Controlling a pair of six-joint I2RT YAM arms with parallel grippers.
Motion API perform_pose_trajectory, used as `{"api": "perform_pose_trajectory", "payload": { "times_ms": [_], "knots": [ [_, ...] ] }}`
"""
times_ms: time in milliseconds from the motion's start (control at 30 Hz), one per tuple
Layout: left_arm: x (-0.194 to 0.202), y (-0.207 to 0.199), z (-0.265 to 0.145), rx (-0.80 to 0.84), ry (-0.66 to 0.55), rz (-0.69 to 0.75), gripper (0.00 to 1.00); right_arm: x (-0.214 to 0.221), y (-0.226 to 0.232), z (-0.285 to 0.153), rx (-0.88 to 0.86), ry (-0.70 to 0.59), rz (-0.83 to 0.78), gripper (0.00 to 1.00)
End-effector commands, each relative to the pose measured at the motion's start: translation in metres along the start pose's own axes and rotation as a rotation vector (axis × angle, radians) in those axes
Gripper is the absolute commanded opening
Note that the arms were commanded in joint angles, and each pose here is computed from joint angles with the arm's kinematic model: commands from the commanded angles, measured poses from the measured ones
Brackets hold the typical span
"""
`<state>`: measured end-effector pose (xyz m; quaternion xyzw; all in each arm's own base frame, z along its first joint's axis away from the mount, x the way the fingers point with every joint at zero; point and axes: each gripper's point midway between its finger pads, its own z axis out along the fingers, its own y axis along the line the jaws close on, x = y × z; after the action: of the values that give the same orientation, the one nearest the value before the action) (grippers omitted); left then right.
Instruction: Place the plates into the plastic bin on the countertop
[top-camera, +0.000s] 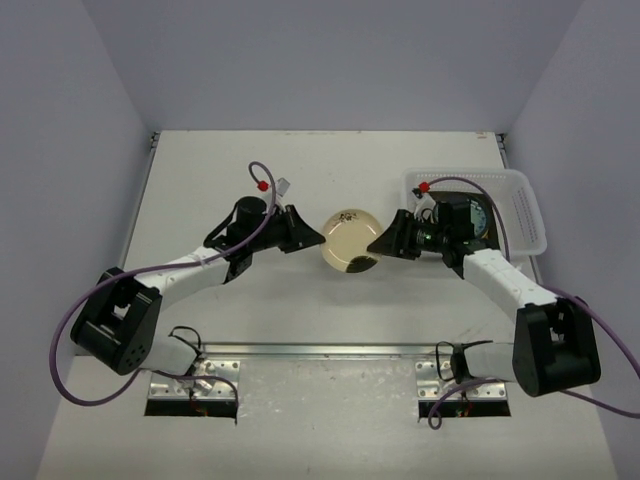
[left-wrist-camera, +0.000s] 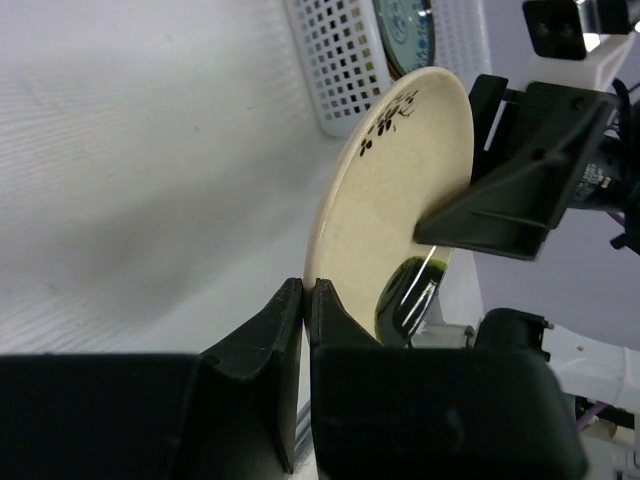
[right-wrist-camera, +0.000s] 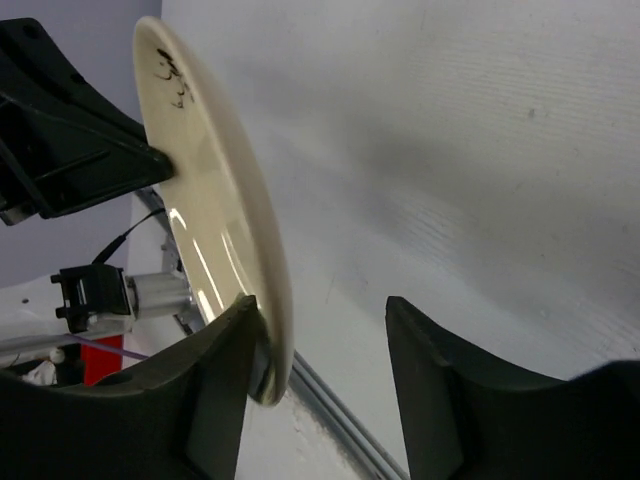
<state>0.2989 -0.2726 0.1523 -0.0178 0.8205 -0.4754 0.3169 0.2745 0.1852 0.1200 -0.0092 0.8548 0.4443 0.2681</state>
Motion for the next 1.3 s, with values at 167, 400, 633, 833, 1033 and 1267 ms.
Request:
{"api": "perform_pose_trajectory", "payload": {
  "times_ms": [167,400,633,833,1033,1267],
  "knots": [
    [-0.004,-0.014,0.006,0.008,-0.009,0.068,0.37,-0.026,0.009,-0.001,-0.005,-0.096,-0.059,0.00],
    [-0.071,0.000,-0.084,-0.449,-0.267,0.216,1.00,-0.093,-0.079,-0.088,0.256,-0.441,0.219,0.00],
    [-0.069,-0.022,-0.147,-0.445,-0.304,0.386,1.00,-0.109,-0.171,-0.186,0.525,-0.821,0.569,0.02],
    [-0.048,-0.019,-0.153,-0.417,-0.236,0.421,1.00,-0.124,-0.184,-0.188,0.518,-0.803,0.623,0.20],
    [-0.042,0.000,-0.161,-0.495,-0.214,0.448,1.00,-0.134,-0.165,-0.168,0.511,-0.674,0.469,0.79],
    [-0.040,0.021,-0.160,-0.571,-0.224,0.423,1.00,-0.127,-0.154,-0.157,0.623,-0.534,0.368,0.93]
  ]
}}
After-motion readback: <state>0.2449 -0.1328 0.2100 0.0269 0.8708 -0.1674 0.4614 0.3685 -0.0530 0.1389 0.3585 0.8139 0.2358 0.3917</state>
